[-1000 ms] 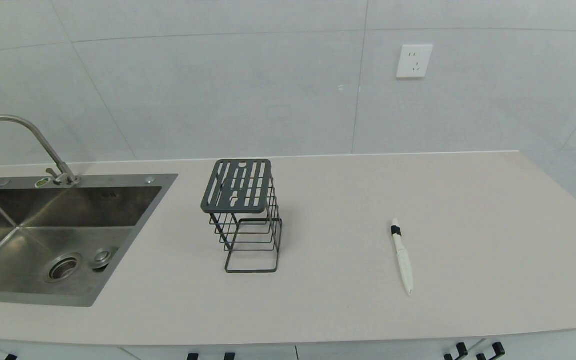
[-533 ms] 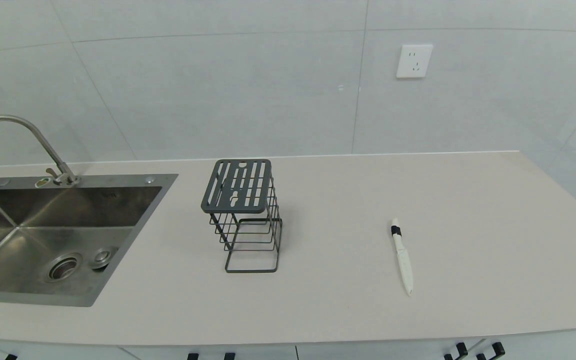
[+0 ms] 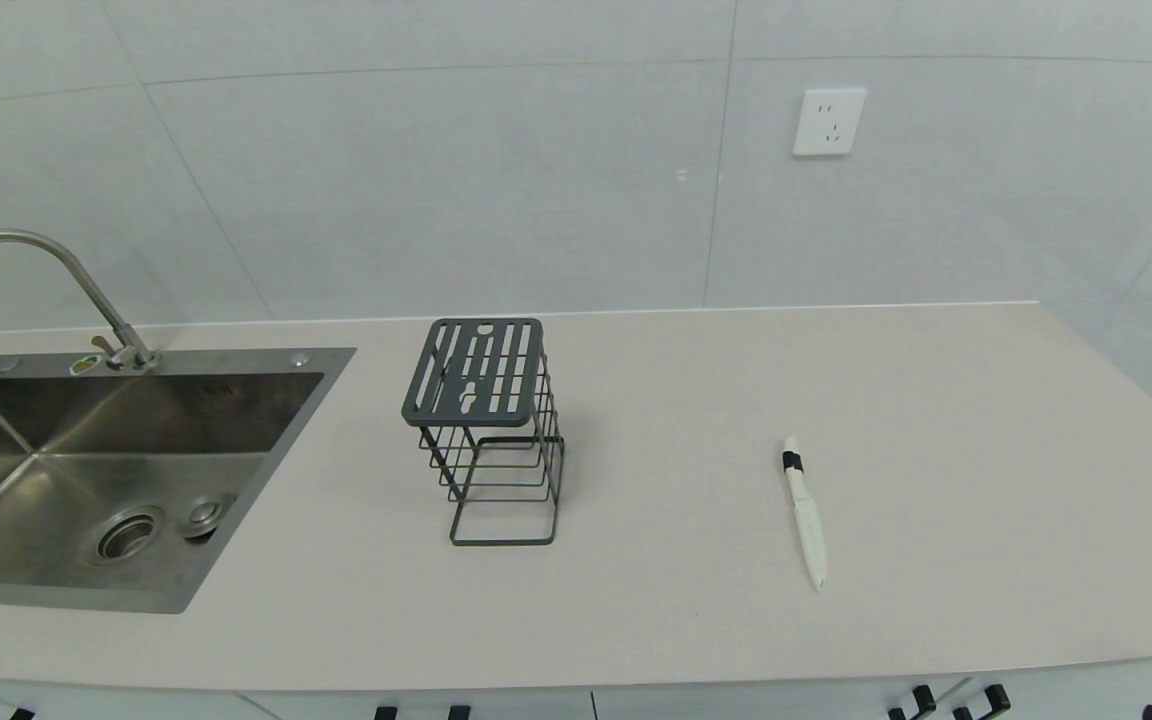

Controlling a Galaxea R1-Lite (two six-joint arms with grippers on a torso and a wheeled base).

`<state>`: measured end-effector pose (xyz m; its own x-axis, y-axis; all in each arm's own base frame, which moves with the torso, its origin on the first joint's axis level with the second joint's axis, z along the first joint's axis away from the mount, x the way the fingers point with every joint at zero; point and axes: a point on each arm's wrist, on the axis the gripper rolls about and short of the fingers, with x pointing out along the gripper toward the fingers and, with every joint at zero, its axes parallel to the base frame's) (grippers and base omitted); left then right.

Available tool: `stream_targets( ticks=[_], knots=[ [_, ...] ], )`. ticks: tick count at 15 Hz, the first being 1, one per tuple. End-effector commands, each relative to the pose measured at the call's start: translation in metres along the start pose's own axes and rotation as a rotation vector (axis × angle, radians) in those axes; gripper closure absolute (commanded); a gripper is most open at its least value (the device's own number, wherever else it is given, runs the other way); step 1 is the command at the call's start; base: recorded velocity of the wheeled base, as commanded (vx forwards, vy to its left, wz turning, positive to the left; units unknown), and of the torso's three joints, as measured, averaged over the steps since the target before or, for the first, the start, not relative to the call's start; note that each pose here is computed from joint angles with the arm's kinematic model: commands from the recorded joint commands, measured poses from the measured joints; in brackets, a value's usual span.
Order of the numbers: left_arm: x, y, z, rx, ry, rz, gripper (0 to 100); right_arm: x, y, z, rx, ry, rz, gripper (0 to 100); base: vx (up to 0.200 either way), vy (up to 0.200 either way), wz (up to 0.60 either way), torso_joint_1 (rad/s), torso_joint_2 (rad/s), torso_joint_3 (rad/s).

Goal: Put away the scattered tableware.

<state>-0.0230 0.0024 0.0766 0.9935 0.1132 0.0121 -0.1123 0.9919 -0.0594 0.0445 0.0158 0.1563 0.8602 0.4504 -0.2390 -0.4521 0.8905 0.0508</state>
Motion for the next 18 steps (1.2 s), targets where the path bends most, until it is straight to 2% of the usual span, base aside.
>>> stream_targets(
  ticks=[1, 3, 9, 13, 15, 18],
  knots=[
    [0.000, 0.000, 0.000, 0.000, 0.001, 0.002, 0, 0.035, -0.004, 0.012, 0.020, 0.155, 0.094, 0, 0.000, 0.000, 0.00, 0.000, 0.00, 0.000],
    [0.000, 0.000, 0.000, -0.002, 0.000, 0.002, 0, 0.056, -0.007, 0.017, 0.019, 0.218, 0.115, 0, 0.000, 0.000, 0.00, 0.000, 0.00, 0.000],
    [0.000, 0.000, 0.000, 0.001, 0.001, 0.000, 0, 0.110, -0.016, 0.022, -0.069, 0.318, 0.142, 0, 0.000, 0.000, 0.00, 0.000, 0.00, 0.000],
    [0.000, 0.000, 0.000, 0.000, 0.001, 0.000, 0, 0.152, -0.001, 0.039, -0.106, 0.347, 0.208, 0, 0.000, 0.000, 0.00, 0.000, 0.00, 0.000],
    [0.000, 0.000, 0.000, 0.001, 0.001, 0.002, 0, 0.173, 0.003, 0.045, -0.076, 0.361, 0.201, 0, 0.000, 0.000, 0.00, 0.000, 0.00, 0.000],
    [0.000, 0.000, 0.000, 0.001, 0.001, 0.002, 0, 0.192, 0.001, 0.041, -0.031, 0.407, 0.117, 0, 0.000, 0.000, 0.00, 0.000, 0.00, 0.000]
  ],
)
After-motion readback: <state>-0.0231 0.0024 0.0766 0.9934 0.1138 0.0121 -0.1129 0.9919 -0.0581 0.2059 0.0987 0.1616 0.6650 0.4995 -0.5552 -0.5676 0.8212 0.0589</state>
